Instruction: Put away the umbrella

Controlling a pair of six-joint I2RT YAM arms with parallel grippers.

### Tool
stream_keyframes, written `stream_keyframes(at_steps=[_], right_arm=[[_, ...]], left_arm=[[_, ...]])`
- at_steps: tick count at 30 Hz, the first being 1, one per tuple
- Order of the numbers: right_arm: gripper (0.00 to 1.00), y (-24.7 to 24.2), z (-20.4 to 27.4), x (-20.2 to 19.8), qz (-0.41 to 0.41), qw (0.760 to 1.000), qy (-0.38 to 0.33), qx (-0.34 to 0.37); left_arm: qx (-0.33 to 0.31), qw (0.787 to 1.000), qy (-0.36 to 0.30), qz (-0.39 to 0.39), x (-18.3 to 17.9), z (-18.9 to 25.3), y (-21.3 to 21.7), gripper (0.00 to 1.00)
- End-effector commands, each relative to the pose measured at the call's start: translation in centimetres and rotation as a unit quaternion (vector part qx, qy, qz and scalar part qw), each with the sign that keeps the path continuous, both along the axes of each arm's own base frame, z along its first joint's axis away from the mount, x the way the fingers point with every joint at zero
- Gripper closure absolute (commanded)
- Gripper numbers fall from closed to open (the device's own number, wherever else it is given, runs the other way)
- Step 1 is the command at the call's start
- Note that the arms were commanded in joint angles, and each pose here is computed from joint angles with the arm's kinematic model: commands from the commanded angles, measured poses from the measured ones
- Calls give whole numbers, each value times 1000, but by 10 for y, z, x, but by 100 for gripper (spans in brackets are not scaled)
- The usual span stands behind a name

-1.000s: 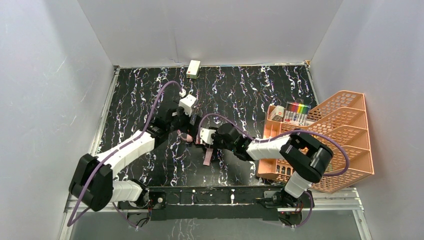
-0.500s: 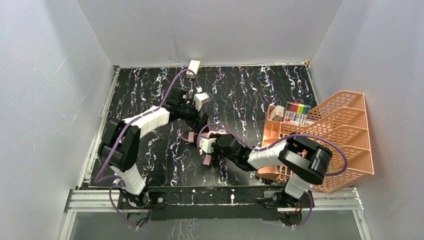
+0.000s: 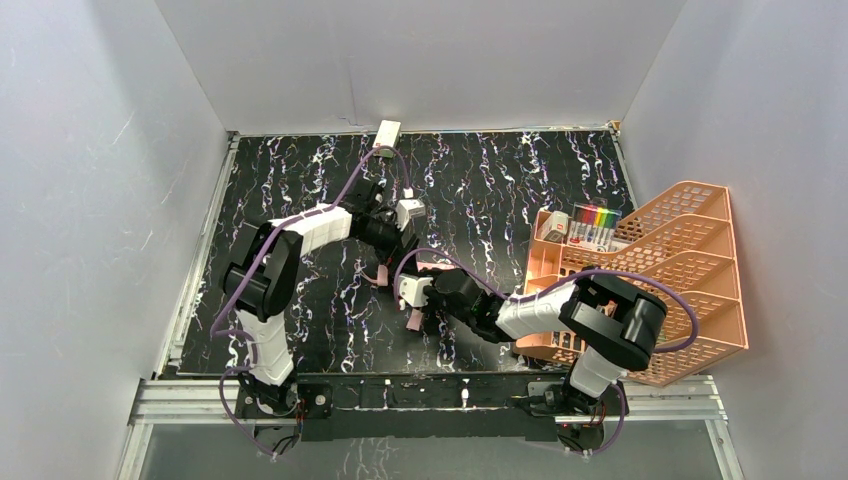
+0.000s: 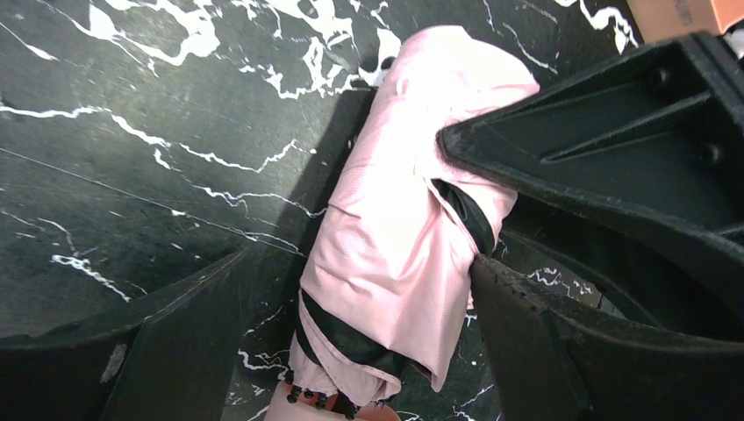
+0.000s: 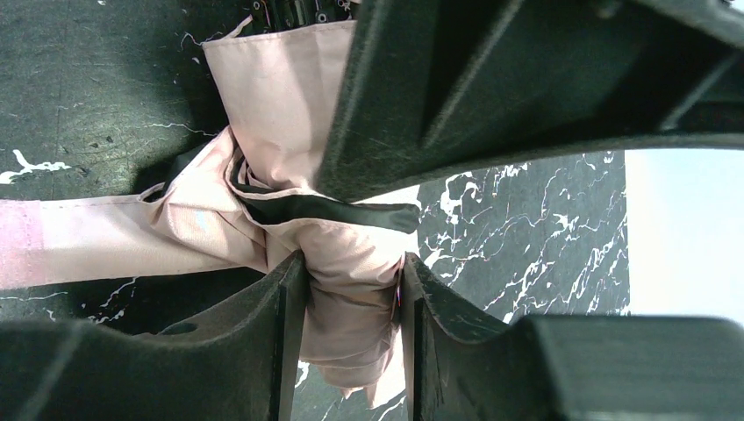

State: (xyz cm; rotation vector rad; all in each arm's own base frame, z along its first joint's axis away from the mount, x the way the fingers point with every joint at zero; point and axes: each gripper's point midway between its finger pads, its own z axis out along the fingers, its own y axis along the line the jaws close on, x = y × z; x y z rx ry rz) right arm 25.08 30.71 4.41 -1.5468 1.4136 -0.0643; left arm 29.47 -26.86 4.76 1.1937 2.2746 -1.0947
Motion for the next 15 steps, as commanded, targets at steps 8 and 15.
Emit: stream_keyframes(at_steps=[8,15], right_arm=[[87,-51,-57,-24,-20,990,73,-116],[87,-48,-50,-23,-24,992,70,-98]], left_arm=[[58,998,12,-25,-26,-29,10,33],[85,996,-13,-25,-23,-33,19,58]])
